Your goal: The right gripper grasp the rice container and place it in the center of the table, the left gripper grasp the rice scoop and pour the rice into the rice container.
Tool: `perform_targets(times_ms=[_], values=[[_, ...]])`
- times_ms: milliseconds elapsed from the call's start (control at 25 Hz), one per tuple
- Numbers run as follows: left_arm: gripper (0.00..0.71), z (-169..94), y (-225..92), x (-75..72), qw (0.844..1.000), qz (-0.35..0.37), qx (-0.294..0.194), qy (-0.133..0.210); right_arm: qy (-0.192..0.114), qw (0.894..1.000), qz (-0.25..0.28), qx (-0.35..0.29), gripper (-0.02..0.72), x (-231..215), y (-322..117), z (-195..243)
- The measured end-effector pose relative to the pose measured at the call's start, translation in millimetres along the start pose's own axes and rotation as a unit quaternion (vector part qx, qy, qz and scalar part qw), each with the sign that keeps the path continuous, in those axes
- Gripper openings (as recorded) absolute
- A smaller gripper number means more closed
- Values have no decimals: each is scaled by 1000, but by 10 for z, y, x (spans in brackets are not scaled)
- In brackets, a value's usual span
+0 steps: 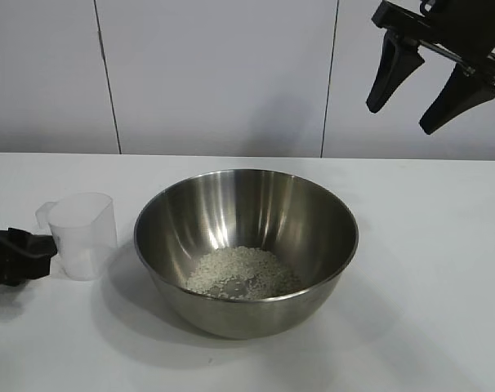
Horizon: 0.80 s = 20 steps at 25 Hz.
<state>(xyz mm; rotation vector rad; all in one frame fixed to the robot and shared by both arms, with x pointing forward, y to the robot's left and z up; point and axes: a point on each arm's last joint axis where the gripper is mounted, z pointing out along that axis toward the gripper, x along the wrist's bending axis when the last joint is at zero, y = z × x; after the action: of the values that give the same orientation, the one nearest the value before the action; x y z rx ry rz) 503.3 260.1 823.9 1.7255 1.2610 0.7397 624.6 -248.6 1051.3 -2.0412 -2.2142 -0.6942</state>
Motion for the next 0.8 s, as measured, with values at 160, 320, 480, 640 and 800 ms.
perform_targets(times_ms=[160,320,480,640,800], values=[[392,-155,-13,-22,1000,13,8,7,0,1000,0,0,484,0,0,0],[392,-323,92,44,998,2,-8,60,0,1000,0,0,484,0,0,0],[392,-456,218,94,995,-10,-34,98,0,1000,0,0,484,0,0,0],[392,-500,346,67,994,-4,-62,85,0,1000,0,0,484,0,0,0],[392,-518,442,59,993,-8,-84,79,0,1000,-1,0,484,0,0,0]])
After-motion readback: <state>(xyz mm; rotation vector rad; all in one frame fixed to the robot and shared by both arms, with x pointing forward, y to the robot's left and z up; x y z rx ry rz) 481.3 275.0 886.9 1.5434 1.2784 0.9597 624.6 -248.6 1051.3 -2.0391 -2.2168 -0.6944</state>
